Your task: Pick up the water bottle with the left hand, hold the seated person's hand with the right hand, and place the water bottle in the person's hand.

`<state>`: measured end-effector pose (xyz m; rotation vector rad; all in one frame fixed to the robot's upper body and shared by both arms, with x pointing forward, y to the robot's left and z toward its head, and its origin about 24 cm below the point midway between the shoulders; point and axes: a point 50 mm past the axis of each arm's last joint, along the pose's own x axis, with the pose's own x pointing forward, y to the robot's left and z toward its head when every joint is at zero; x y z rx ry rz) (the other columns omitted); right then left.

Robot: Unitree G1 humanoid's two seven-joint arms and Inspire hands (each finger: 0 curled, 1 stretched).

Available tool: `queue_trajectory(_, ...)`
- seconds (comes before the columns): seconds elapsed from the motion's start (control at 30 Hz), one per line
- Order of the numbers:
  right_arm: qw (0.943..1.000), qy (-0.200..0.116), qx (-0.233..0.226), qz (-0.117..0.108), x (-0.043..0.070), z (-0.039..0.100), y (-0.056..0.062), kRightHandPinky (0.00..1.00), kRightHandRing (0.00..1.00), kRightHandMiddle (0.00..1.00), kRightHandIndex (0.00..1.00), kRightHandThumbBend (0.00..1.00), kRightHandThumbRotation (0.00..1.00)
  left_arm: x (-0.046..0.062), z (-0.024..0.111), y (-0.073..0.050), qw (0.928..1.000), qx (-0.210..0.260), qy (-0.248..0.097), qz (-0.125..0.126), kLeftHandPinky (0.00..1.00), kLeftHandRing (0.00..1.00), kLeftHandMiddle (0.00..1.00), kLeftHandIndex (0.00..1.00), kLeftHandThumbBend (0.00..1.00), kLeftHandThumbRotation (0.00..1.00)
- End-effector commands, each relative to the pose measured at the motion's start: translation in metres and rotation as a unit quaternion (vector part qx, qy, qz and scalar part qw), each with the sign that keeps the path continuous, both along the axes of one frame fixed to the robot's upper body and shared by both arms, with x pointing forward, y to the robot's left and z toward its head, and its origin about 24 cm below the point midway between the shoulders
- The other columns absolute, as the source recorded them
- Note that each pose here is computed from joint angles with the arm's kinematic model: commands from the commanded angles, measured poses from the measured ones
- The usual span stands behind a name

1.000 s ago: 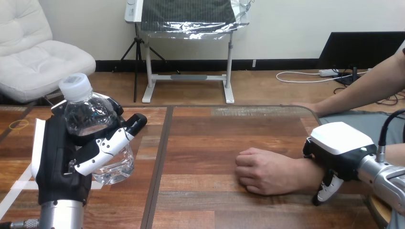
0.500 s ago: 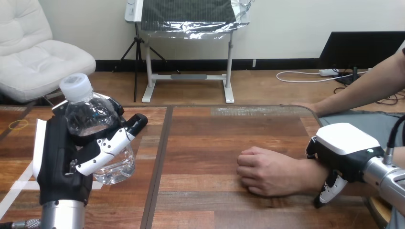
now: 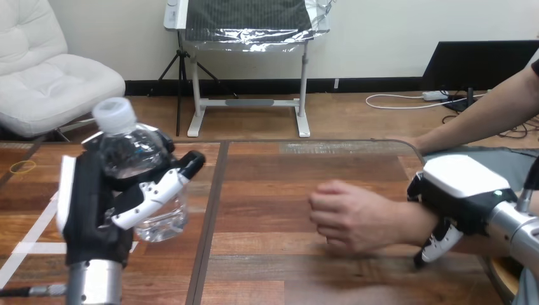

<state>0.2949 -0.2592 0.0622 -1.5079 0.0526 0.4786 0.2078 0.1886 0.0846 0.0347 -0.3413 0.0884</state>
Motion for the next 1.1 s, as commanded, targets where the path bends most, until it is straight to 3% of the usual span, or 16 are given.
queue_trajectory(0.0,0.9978,-0.028,0.06,-0.004,0.006,0.014,0.007,0.03,0.09,0.16,0.19,0.84,0.0,0.015,0.023,-0.009,0.9977,-0.005,-0.064,-0.021,0.19,0.25,0.3,0.34,0.48,0.0)
queue_trajectory(0.53,0.9959,-0.037,0.082,-0.008,0.008,0.034,0.011,0.1,0.16,0.23,0.26,0.89,0.0,0.023,0.024,-0.011,0.997,0.002,-0.068,-0.036,0.19,0.25,0.3,0.35,0.52,0.0)
queue_trajectory(1.07,0.9947,-0.033,0.097,-0.009,0.007,0.043,0.014,0.18,0.22,0.29,0.31,0.92,0.0,0.031,0.024,-0.013,0.9962,0.009,-0.074,-0.046,0.2,0.26,0.31,0.36,0.54,0.0)
